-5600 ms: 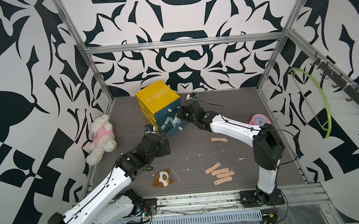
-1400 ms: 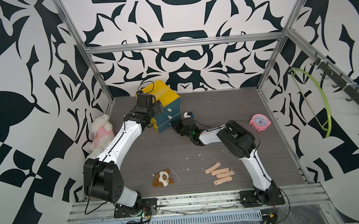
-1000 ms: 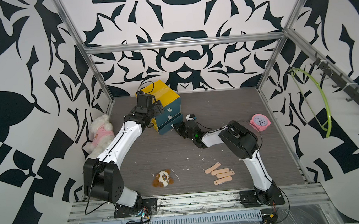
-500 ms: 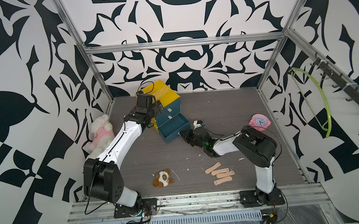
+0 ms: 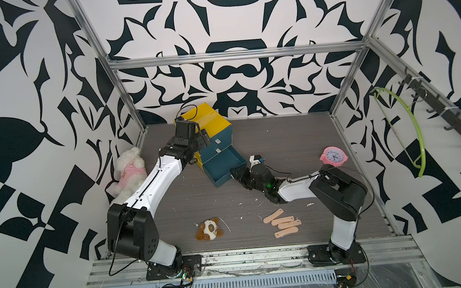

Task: Place the fruit knives into the drawer by color
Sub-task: Open the drawer in the storage box, then pick up the fruit knife from the center of the board.

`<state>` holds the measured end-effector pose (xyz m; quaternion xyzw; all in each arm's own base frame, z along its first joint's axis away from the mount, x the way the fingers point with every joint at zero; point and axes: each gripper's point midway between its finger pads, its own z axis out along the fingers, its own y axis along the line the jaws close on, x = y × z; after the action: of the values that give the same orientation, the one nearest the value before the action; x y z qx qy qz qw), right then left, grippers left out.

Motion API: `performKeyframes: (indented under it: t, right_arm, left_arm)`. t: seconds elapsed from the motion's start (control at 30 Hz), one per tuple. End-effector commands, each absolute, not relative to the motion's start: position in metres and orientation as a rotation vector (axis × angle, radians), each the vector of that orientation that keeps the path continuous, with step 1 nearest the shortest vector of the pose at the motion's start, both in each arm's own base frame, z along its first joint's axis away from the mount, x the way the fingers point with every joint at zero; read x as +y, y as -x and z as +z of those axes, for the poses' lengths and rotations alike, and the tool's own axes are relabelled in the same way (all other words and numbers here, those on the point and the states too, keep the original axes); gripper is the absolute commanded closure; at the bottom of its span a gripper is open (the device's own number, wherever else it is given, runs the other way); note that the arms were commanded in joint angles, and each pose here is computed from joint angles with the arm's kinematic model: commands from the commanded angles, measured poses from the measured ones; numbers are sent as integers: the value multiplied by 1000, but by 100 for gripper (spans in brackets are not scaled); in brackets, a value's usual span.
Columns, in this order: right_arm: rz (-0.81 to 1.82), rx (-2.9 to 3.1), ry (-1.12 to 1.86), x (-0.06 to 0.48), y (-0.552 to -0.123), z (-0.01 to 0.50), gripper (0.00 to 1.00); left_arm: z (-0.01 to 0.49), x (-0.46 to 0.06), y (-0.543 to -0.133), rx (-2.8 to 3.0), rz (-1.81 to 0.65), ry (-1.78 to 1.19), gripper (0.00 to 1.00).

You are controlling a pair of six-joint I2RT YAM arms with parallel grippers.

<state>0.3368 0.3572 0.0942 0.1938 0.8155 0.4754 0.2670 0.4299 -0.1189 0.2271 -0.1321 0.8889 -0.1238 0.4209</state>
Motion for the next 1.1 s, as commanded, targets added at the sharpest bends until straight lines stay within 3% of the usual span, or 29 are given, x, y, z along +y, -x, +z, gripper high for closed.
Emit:
performKeyframes:
  t: [0.0,0.4,0.67,0.87,1.07]
  right_arm:
    - [1188,2205,-434,351,-330,120,43]
    - [783,2350,-216,276,-282,144,41]
    - [600,2489,-64,240,-249,153,36]
    - [461,2654,-9,207,-233,137,32]
    - [461,2832,23,196,-224,115,32]
  left_arm:
    - [199,-113,-411,2357,-265,311,1]
    - [297,-123,-413,2169,-425,252,1]
    - [335,-162,-356,2080,-625,114,1]
    - [297,-200,-295,2138,-696,-47,1]
    - [251,-200,-261,2223,-729,-63,1]
